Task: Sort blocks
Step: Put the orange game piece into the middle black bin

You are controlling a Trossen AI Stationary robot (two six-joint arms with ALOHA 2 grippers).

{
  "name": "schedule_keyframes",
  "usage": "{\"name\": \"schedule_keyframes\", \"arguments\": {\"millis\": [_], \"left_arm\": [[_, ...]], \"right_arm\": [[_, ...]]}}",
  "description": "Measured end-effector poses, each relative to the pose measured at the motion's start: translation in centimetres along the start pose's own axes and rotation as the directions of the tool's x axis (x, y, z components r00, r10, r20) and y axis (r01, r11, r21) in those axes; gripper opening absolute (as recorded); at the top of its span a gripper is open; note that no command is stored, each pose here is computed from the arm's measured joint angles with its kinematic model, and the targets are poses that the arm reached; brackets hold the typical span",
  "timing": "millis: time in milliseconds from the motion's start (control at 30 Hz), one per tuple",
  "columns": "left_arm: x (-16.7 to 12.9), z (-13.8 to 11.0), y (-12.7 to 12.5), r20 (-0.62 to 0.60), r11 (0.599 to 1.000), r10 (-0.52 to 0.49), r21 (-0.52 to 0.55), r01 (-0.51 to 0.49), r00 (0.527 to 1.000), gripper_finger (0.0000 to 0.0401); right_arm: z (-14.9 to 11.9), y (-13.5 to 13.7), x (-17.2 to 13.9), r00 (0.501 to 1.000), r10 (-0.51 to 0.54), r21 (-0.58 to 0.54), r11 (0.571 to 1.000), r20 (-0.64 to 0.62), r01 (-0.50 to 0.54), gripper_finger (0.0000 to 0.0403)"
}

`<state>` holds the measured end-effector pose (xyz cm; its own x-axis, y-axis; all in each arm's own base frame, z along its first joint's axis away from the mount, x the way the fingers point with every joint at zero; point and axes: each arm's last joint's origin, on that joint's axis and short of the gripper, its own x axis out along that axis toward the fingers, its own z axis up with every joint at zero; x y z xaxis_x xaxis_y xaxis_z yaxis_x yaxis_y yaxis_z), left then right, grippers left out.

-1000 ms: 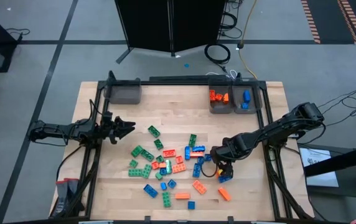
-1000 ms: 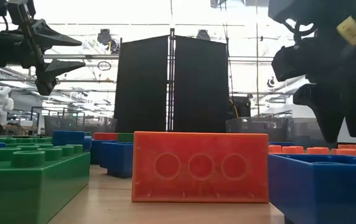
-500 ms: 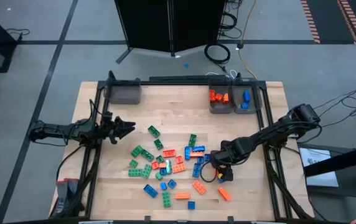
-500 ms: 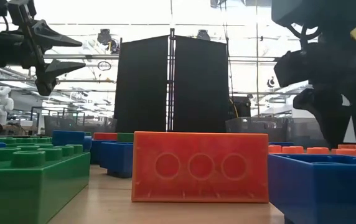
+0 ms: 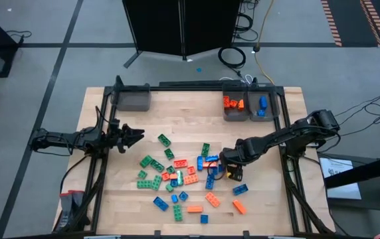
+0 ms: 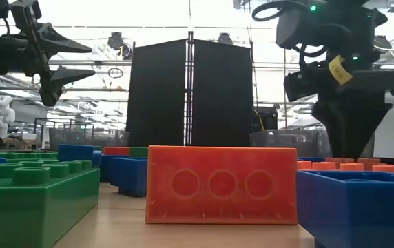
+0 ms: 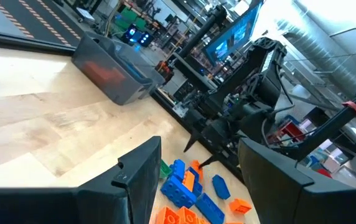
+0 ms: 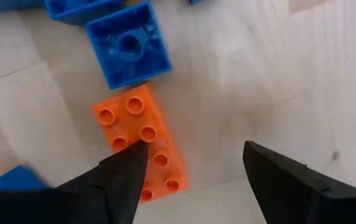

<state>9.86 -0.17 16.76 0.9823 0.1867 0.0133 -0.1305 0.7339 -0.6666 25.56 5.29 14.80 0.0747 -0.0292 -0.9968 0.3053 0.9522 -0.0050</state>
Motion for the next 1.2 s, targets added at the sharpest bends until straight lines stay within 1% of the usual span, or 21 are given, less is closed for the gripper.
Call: {"name": "schedule_keyframes", "arguments": {"millis": [167, 267, 333, 500, 700, 900, 1067, 1133, 1200], "left_arm": [[0.0, 0.0, 0.0, -0.001, 1.000, 0.002, 0.001, -0.002, 1.000, 0.0215], [0.0, 0.0, 0.0, -0.001, 1.000, 0.002, 0.001, -0.002, 1.000, 0.0215], [0.0, 0.0, 0.0, -0.002, 1.000, 0.003, 0.001, -0.003, 1.000, 0.0215], [0.0, 0.0, 0.0, -0.003, 1.000, 0.004, 0.001, -0.004, 1.000, 0.0215], [0.0, 0.0, 0.0, -0.003, 1.000, 0.003, 0.008, -0.003, 1.000, 0.0215], [0.0, 0.0, 0.0, -0.003, 1.000, 0.003, 0.009, -0.003, 1.000, 0.0215], [0.1, -0.1, 0.0, -0.008, 1.000, 0.008, 0.012, -0.008, 1.000, 0.0215], [0.1, -0.1, 0.1, -0.010, 1.000, 0.010, 0.013, -0.010, 1.000, 0.0215], [0.1, -0.1, 0.1, -0.013, 1.000, 0.013, 0.014, -0.013, 1.000, 0.0215]], "right_arm": [[1.1, 0.2, -1.0, 1.000, 0.009, -0.154, 0.988, 0.029, -0.005, 0.0258], [1.8, 0.4, -1.6, 0.998, 0.015, -0.203, 0.979, 0.061, -0.003, 0.0258], [2.0, 0.6, -1.9, 0.997, 0.031, -0.205, 0.979, 0.068, -0.017, 0.0258], [1.8, 0.9, -2.2, 0.997, 0.081, -0.200, 0.977, 0.019, -0.076, 0.0258], [1.8, 1.3, -2.2, 0.994, 0.103, -0.199, 0.976, 0.038, -0.093, 0.0258], [1.7, 1.2, -1.1, 0.989, 0.125, -0.168, 0.980, 0.080, -0.111, 0.0258], [0.9, 0.8, 0.2, 0.990, 0.121, -0.138, 0.984, 0.069, -0.111, 0.0257], [0.6, 0.6, 0.5, 0.992, 0.111, -0.132, 0.986, 0.057, -0.103, 0.0250], [0.3, 0.5, 0.8, 0.994, 0.091, -0.123, 0.989, 0.054, -0.084, 0.0228]]}}
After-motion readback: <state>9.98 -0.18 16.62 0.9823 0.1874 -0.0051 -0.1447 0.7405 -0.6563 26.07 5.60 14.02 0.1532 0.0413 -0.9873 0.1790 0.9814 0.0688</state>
